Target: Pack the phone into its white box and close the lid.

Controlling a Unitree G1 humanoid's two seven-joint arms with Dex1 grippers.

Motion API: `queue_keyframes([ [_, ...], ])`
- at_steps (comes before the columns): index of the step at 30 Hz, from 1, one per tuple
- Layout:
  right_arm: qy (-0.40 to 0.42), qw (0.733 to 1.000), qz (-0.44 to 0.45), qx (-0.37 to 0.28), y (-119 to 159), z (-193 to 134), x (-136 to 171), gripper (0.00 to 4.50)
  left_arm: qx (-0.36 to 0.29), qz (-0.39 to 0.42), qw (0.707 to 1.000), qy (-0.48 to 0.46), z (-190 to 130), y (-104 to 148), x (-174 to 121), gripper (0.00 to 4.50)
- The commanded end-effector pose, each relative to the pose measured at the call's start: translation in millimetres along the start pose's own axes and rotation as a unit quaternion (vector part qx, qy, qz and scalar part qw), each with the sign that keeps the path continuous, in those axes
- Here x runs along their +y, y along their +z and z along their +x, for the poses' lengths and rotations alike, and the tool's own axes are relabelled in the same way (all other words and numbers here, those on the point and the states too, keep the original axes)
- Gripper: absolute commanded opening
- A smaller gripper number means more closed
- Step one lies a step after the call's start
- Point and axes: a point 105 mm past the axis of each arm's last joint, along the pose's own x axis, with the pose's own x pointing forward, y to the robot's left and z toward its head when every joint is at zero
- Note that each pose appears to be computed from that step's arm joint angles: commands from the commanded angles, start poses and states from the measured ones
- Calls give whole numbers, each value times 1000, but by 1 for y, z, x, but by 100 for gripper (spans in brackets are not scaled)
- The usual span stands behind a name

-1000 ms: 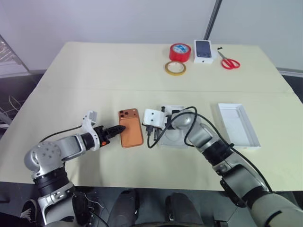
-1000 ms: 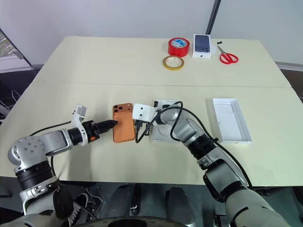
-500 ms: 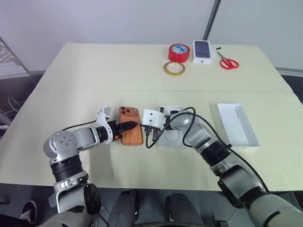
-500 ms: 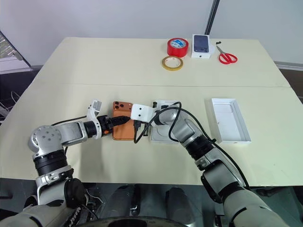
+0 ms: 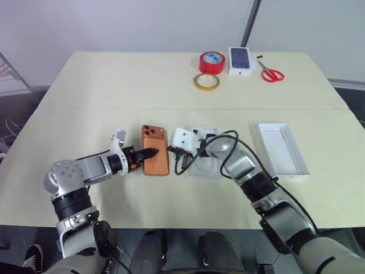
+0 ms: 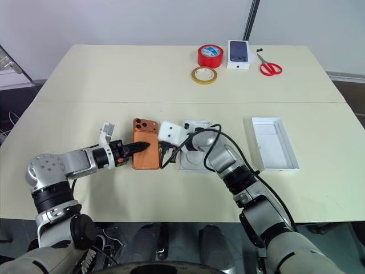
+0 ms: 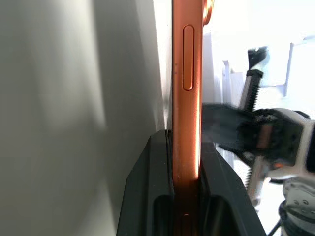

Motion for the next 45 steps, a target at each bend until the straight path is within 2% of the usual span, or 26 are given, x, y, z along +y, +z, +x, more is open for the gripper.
queue_keyframes([
  [1, 56, 984, 70, -155, 59, -30, 4, 0, -11, -12, 1000, -17, -4, 1, -2, 1],
  [2, 59, 985, 60, -150, 56, -37, 6, 57, -16, -5, 1000, -22, -6, 3, -5, 0],
  [4, 70, 988, 43, -128, 48, -49, 14, 133, -28, 1, 999, -32, -8, 6, -10, 0],
  [7, 94, 991, -3, -94, 31, -72, 35, 286, -29, 27, 999, -17, -9, 7, -9, 0],
  [11, 94, 993, -63, 16, -19, -107, 47, 286, -24, 52, 998, -19, -5, 5, -14, 0],
  [13, 86, 992, -86, 42, -32, -118, 47, 286, -29, 65, 997, -15, -4, 7, -13, 0],
  [20, 61, 989, -119, 62, -46, -128, 44, 286, -34, 75, 996, -21, 4, 13, -17, 0],
  [29, 67, 985, -129, 90, -68, -123, 48, 286, -33, 81, 996, -26, 9, 18, -20, 0],
  [32, 58, 987, -124, 83, -67, -122, 46, 207, -38, 78, 996, -31, 11, 19, -22, 0],
  [34, 55, 987, -125, 82, -66, -121, 45, 97, -36, 78, 996, -33, 12, 18, -23, 0],
  [36, 54, 987, -127, 84, -68, -120, 45, 15, -33, 80, 996, -34, 13, 16, -23, 0],
  [45, 40, 989, -130, 50, -53, -103, 43, 7, -35, 79, 995, -51, 18, 20, -34, 0],
])
